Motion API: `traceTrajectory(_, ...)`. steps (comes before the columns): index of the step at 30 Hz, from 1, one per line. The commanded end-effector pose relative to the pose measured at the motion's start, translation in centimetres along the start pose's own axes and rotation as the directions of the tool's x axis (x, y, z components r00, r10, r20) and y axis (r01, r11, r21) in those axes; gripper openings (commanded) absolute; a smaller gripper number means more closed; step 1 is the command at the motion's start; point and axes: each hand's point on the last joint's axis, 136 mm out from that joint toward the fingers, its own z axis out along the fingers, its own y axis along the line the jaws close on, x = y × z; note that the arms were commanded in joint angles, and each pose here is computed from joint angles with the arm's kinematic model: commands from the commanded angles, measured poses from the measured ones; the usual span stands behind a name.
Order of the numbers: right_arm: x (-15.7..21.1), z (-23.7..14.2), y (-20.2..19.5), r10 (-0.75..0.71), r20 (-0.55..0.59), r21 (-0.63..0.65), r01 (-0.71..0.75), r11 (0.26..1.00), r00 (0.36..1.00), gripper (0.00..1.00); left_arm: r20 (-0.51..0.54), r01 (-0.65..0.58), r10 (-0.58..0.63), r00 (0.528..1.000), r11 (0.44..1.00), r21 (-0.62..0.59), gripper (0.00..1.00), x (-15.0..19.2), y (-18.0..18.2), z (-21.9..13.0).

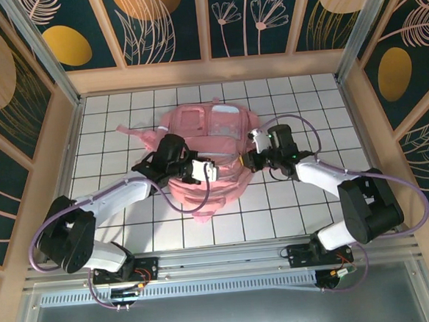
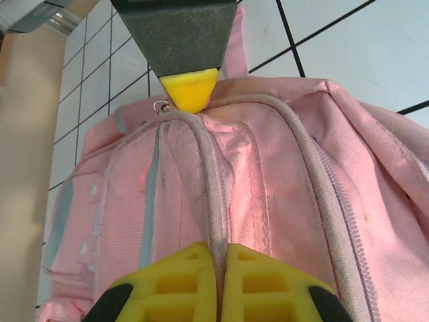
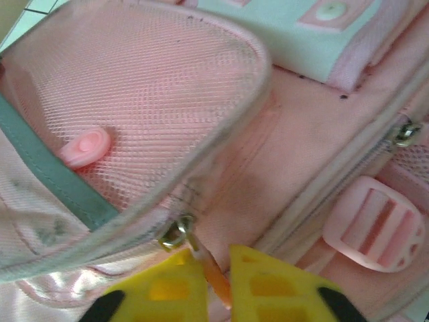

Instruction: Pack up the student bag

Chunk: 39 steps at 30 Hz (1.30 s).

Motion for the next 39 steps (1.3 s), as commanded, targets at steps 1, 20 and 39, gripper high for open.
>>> traceTrajectory(1,-1.7,-3.2,-10.2,0.094,0.119,0.388,-0.134,0.912,0.988,0.21,0.115,0.058,-0.070,0.991,0.993,0.106,0.00,-2.4,-2.2,-2.1)
traceTrajectory(20,-5.5,-17.5,-11.0,-0.206,0.495,0.679,-0.228,0.698,0.844,0.99,0.455,0.725,-0.669,0.588,0.186,-0.663,0.99,7.4,11.1,-18.4)
traceTrajectory(39,-2.3,-14.4,-12.2,-0.416,0.599,0.614,-0.059,0.787,0.684,0.99,0.584,0.605,-0.639,0.500,-0.225,-0.764,0.99,23.5,4.3,-21.4)
